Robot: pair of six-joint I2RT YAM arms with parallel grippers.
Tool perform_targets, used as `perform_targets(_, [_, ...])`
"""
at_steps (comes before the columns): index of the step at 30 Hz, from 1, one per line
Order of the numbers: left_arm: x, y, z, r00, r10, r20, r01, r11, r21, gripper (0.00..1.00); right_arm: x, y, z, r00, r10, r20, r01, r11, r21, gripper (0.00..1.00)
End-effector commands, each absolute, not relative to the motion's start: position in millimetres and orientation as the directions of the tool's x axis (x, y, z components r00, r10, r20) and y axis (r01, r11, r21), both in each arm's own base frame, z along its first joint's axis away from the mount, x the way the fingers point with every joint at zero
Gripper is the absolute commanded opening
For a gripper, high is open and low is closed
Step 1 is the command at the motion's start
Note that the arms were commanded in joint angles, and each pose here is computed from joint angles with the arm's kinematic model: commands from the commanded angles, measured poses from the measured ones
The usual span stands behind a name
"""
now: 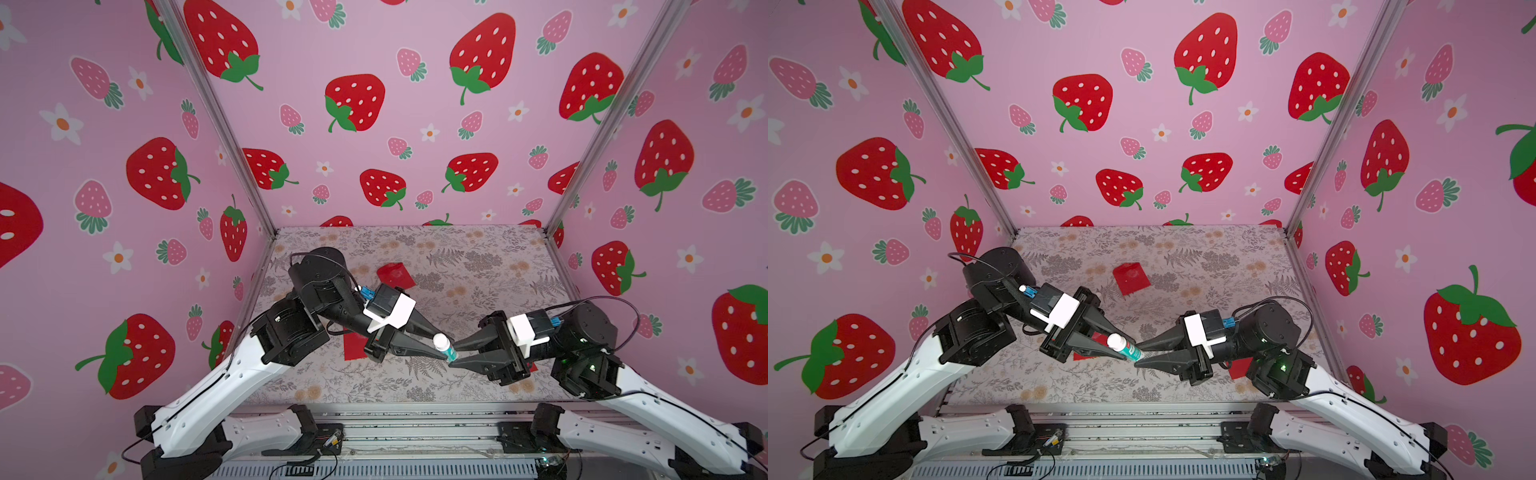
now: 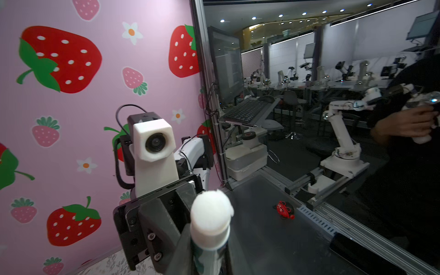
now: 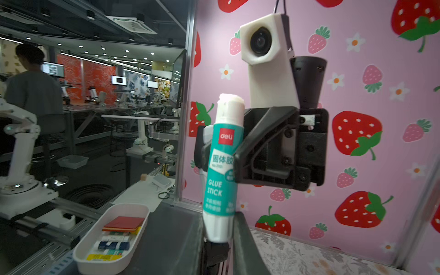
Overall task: Seal the envelope with a glue stick
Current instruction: Unscrew the glue stick.
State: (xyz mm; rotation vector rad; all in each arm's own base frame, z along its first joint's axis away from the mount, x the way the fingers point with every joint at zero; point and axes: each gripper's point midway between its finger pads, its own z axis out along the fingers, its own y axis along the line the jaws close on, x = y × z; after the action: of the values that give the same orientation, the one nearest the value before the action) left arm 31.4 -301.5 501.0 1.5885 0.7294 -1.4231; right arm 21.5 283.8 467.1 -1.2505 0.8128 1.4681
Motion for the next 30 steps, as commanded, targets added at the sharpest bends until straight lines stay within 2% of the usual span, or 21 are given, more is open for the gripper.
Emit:
perform_targets(1, [-9,-270,511,0.173,-0.171,-0.97,0.706,-0.665,0.243,0.0,-11,269,470,-0.023,0.215,-0.976,-0.884,-0.461,-0.081,0.0])
perform_targets(4, [-4,-276,509,0.168,-0.156,-0.973,0.73,-0.644,0.229,0.0,-10,267,472,-0.011,0.228,-0.974,-0.89,-0.446,-0.094,0.0])
perform_targets(8, [17,-288,506,0.194,-0.134,-0.972,0.838,-0.493,0.235,0.0,-1,266,474,0.029,0.259,-0.965,-0.924,-0.361,-0.125,0.0])
perform_targets(10, [34,-293,508,0.201,-0.132,-0.971,0.898,-0.37,0.237,0.0,16,266,474,0.07,0.28,-0.957,-0.963,-0.231,-0.138,0.18])
perform_targets(11, [46,-296,509,0.197,-0.134,-0.971,0.928,-0.293,0.229,0.0,33,264,475,0.096,0.299,-0.949,-0.984,-0.113,-0.135,0.22])
perform_targets(14, [81,-299,511,0.172,-0.154,-0.973,0.981,-0.068,0.184,0.0,78,250,477,0.198,0.361,-0.911,-0.97,0.204,-0.13,0.47])
perform_targets(16, [111,-299,513,0.118,-0.182,-0.976,0.99,0.098,0.101,0.0,96,240,477,0.263,0.385,-0.885,-0.932,0.338,-0.13,0.57])
perform_targets(18, [142,-295,513,0.036,-0.224,-0.974,0.968,0.249,-0.021,0.0,112,235,477,0.325,0.384,-0.864,-0.886,0.443,-0.137,0.6])
perform_targets(19, [151,-293,512,0.0,-0.244,-0.97,0.955,0.286,-0.072,0.0,118,234,477,0.348,0.374,-0.86,-0.866,0.479,-0.142,0.61])
perform_targets(24, [170,-293,508,-0.123,-0.336,-0.934,0.918,0.32,-0.235,0.0,144,243,479,0.46,0.285,-0.841,-0.764,0.609,-0.212,0.62])
perform_targets(30, [178,-288,507,-0.176,-0.379,-0.909,0.889,0.335,-0.312,0.0,161,260,484,0.549,0.211,-0.809,-0.685,0.668,-0.291,0.62])
